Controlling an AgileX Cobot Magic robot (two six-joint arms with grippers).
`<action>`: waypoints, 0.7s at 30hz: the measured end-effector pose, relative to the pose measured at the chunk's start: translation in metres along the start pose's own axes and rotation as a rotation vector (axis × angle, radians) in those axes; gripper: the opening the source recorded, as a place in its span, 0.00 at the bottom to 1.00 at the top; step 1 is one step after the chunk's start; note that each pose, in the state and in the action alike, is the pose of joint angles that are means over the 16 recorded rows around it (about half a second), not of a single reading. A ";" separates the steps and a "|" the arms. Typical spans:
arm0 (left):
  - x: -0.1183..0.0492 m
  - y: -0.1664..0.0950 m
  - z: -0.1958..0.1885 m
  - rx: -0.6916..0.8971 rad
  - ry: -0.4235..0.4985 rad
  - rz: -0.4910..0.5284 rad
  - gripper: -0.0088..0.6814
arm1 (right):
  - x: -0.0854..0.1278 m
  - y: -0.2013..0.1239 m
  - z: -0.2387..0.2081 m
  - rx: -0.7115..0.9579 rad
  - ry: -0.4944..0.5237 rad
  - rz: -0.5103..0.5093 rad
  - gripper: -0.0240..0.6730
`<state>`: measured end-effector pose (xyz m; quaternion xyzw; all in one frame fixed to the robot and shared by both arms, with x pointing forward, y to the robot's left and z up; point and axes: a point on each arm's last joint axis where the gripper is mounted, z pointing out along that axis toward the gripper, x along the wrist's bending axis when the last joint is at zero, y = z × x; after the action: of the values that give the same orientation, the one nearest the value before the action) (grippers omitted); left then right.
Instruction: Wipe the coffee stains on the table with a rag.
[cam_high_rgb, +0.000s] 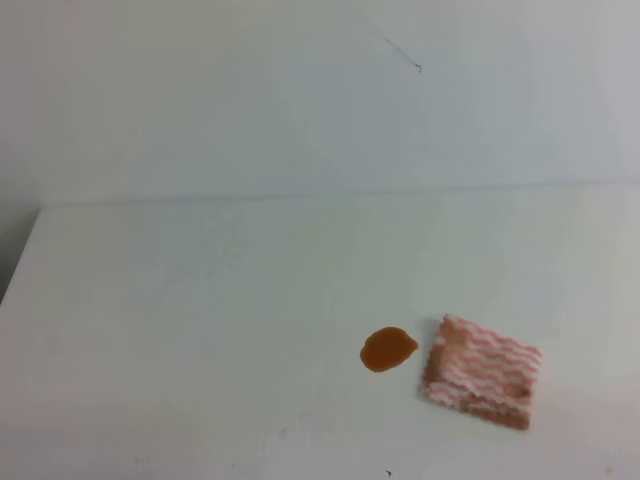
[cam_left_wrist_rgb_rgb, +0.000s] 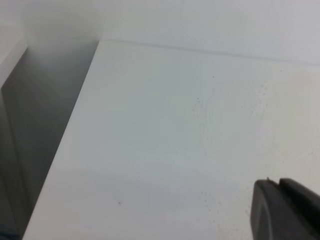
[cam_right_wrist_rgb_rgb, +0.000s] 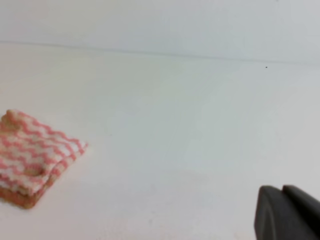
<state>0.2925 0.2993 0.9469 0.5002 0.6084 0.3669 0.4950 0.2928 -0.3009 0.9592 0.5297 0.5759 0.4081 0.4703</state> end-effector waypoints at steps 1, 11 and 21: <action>0.000 0.000 0.000 -0.002 0.000 0.000 0.01 | 0.000 0.000 0.000 -0.002 0.000 0.001 0.03; 0.000 0.000 0.000 -0.002 0.000 0.000 0.01 | 0.000 0.004 0.000 -0.044 0.001 0.010 0.03; 0.000 0.000 0.000 -0.002 0.000 0.000 0.01 | -0.001 0.029 -0.005 -0.319 -0.012 0.012 0.03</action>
<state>0.2925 0.2993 0.9470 0.4998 0.6080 0.3673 0.4955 0.2949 -0.2990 0.9884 0.4542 0.4977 0.4940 0.5495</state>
